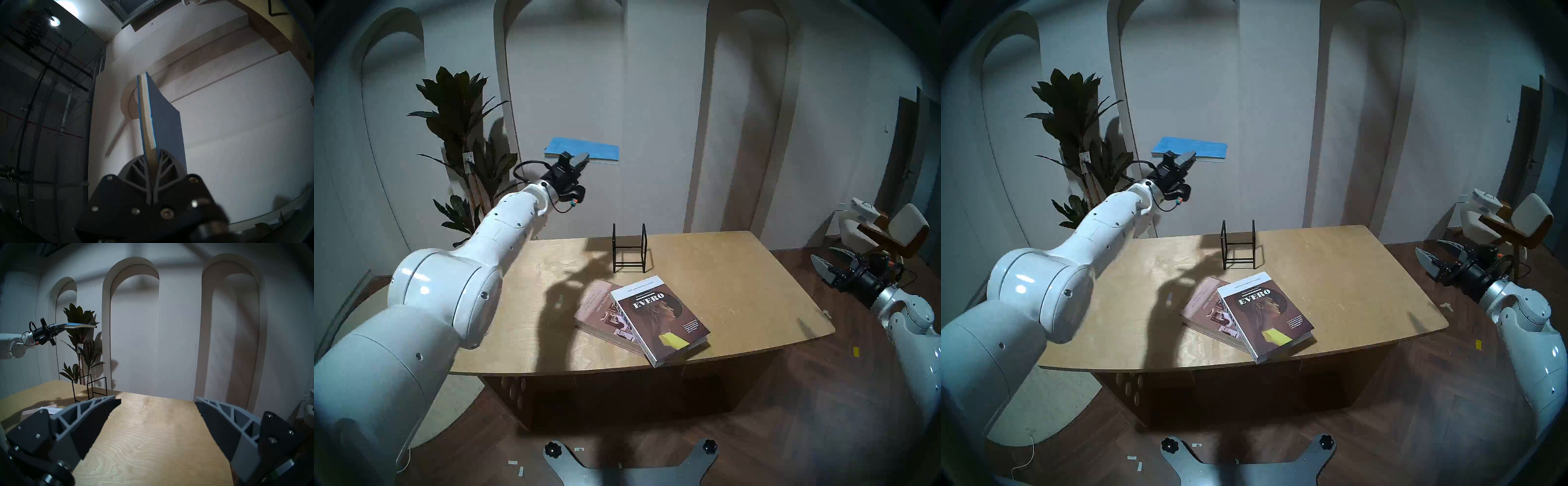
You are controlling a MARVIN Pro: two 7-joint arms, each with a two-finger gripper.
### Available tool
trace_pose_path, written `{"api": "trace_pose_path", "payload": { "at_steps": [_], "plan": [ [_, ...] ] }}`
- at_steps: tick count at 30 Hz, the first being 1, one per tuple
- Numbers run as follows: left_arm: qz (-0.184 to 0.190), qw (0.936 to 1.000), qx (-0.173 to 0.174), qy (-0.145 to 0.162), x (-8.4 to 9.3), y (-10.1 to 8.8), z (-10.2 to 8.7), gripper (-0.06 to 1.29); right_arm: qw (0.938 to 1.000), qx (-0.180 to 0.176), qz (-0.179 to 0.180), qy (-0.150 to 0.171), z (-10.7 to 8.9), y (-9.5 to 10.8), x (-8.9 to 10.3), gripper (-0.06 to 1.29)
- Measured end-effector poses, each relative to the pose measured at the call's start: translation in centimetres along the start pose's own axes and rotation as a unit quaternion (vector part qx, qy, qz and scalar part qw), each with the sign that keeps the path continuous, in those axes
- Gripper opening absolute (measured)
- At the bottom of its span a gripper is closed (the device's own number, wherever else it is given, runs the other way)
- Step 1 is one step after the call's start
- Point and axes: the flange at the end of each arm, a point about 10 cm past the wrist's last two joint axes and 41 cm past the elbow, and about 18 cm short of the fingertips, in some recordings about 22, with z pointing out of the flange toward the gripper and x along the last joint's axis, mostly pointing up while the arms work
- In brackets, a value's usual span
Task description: Stack the books into one stack
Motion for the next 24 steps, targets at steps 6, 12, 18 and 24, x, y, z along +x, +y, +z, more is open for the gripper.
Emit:
{"api": "trace_pose_path", "payload": {
  "at_steps": [6, 12, 18, 24],
  "plan": [
    [-0.005, 0.9999, 0.005, -0.008, -3.1, 0.6, -3.2, -0.02, 1.0, 0.0, 0.0, 0.0, 0.0, 0.0, 0.0, 1.25],
    [-0.01, 0.9999, 0.013, 0.006, -5.3, 0.6, -5.9, -0.02, 1.0, 0.0, 0.0, 0.0, 0.0, 0.0, 0.0, 1.25],
    [-0.014, 0.9989, 0.028, 0.036, -6.5, -0.1, -7.6, -0.02, 1.0, 0.0, 0.0, 0.0, 0.0, 0.0, 0.0, 1.25],
    [-0.028, 0.9959, 0.037, 0.077, -6.8, -1.0, -8.8, -0.02, 1.0, 0.0, 0.0, 0.0, 0.0, 0.0, 0.0, 1.25]
  ]
}}
